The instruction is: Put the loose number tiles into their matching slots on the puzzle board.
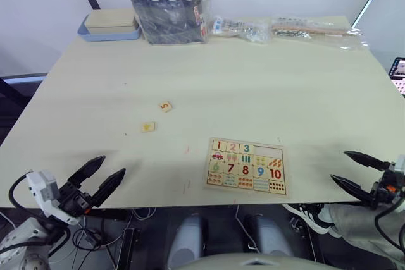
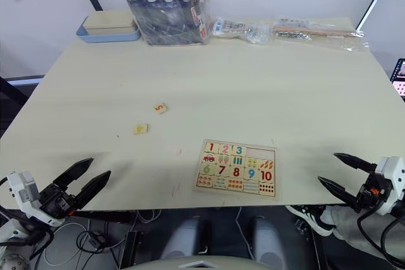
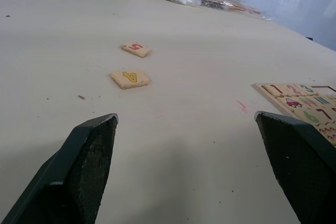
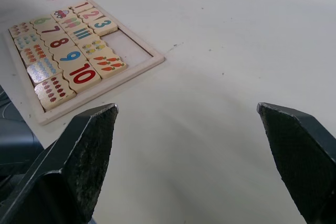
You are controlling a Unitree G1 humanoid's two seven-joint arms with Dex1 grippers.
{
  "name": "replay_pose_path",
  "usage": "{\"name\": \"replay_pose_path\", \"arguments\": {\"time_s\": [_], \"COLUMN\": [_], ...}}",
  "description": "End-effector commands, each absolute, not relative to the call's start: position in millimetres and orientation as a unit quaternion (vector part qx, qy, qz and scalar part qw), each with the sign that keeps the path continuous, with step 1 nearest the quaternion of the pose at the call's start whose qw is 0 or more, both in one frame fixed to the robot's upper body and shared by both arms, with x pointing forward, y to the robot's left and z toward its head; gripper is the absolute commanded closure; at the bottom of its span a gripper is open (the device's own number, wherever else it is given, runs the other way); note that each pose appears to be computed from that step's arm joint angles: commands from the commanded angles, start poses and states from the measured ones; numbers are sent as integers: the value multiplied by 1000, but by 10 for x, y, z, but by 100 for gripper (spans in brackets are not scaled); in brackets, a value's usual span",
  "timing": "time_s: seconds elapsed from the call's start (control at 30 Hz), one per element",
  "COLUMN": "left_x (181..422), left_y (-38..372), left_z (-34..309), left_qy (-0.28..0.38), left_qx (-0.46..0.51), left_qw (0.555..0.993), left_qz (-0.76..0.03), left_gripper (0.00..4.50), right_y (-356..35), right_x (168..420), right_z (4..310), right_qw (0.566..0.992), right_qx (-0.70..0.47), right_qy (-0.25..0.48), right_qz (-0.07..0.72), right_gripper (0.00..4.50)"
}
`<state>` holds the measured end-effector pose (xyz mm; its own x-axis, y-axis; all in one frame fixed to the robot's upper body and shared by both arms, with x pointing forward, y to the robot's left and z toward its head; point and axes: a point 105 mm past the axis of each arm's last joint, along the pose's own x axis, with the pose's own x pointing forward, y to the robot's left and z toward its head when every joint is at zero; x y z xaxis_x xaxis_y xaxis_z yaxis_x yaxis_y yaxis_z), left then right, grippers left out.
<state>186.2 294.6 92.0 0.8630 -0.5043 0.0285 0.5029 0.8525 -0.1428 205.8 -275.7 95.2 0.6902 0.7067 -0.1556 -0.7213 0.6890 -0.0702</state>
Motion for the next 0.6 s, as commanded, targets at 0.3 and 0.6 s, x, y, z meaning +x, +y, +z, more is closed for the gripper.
{"name": "replay_pose_path", "arguments": {"time_s": [0.3,0.6], "left_x": [2260,2585], "left_y": [2659,2510], "left_z": [1135,1284], "left_qy": [33,64], "left_qx": [-29,-44], "left_qw": [990,997], "left_qz": [-134,-30], "left_gripper": [0,0], "right_y": [-2243,-1916], "right_x": [2208,2290], "right_z": [1456,1652], "right_qw": [872,827], "right_qx": [-104,-87], "right_qy": [-88,-93], "right_qz": [470,548], "right_gripper": [4,4]}}
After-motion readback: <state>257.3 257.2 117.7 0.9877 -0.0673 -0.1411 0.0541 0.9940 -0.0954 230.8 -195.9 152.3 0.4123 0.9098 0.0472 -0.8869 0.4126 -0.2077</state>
